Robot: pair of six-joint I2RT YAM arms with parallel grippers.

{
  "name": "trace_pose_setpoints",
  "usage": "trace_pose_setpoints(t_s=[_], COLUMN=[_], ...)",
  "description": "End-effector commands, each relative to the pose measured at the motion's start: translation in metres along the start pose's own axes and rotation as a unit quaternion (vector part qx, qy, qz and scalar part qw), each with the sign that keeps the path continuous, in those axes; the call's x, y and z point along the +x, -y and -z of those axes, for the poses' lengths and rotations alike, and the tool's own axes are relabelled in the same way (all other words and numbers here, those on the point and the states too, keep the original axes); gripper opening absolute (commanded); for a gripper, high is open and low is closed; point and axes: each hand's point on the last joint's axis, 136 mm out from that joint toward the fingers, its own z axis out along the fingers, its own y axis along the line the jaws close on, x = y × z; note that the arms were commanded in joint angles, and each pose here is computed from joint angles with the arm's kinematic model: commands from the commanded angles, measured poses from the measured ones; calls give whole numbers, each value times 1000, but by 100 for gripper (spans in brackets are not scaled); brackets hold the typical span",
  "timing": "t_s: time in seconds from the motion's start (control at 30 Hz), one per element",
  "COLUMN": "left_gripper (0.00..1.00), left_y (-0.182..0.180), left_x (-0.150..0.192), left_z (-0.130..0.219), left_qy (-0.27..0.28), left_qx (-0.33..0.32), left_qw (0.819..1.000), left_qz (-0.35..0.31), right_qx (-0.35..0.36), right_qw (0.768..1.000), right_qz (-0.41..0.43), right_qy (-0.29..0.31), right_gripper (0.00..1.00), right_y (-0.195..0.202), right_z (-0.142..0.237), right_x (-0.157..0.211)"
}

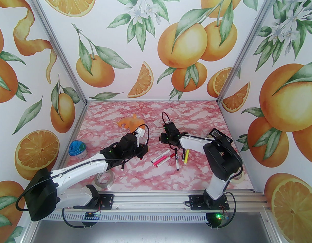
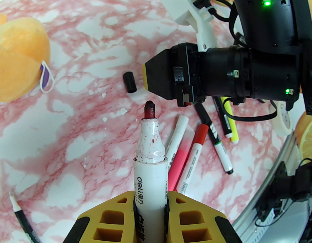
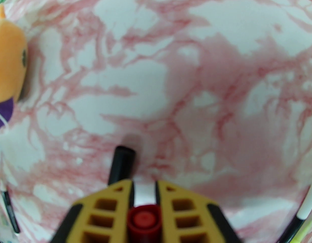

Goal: Open the pen caps

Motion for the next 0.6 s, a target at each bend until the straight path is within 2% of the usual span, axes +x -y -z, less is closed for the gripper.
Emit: trace_pose_setpoints(t_s=[0.0, 0.57], left_gripper=[6, 5], left_y=[7, 4], left_x=[-14, -11], left_z=[0, -3], left_qy=[16, 17], left_qx=[9, 7], left_qw=[1000, 1000], left_qz=[-5, -6], right_qx=[-1, 17], right_qw=[1000, 1000], right_qz=[-6, -6], right_qy=[17, 11], right_gripper=[15, 20], right_y=[-3, 7], right_z=[-4, -16], right_x=[-13, -24])
